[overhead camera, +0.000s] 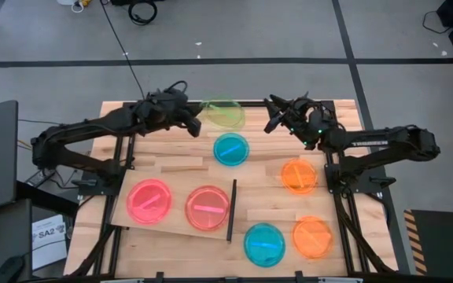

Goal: Place and stack plates onto a shelf
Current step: Stack the green plate on top of the red plate on the shelf

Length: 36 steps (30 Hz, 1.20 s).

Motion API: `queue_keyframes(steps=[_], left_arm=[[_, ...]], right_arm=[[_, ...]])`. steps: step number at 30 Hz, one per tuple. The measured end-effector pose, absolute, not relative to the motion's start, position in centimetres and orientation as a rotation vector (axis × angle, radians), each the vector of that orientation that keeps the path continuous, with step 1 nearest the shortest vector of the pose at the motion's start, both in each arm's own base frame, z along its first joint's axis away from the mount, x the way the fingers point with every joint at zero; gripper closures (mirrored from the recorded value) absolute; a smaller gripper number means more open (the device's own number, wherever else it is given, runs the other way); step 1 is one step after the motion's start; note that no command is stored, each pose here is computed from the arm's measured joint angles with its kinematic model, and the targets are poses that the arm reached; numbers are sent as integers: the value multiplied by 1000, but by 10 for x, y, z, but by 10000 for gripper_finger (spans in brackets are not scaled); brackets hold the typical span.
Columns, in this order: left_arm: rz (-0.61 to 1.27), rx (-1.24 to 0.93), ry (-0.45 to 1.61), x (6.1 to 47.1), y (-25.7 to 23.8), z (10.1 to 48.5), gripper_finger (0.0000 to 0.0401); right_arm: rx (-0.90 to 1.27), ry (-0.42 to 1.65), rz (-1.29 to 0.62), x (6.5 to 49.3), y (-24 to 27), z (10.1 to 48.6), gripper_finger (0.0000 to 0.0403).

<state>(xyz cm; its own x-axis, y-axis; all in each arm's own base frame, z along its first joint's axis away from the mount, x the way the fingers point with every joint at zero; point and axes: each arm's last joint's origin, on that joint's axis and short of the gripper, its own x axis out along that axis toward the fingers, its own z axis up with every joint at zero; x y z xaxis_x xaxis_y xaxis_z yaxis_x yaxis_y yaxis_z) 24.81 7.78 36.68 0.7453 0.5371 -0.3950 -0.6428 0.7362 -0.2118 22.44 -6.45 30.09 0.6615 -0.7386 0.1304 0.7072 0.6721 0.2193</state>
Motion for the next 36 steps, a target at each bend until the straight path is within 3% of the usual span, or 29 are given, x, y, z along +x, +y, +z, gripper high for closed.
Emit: queue_keyframes(steps=[10,19,29,36], left_arm=[[374,-629,421,190,51,383,395],[133,-926,746,141,26,374,395],[208,-1031,1199,105,9,351,395],[231,-1026,1279,100,3,349,395]], right_arm=[[138,-100,-828,206,-60,302,258],[128,-48,-830,209,-61,296,258],[128,-33,-779,211,-60,294,258],[128,-32,-773,211,-60,294,258]])
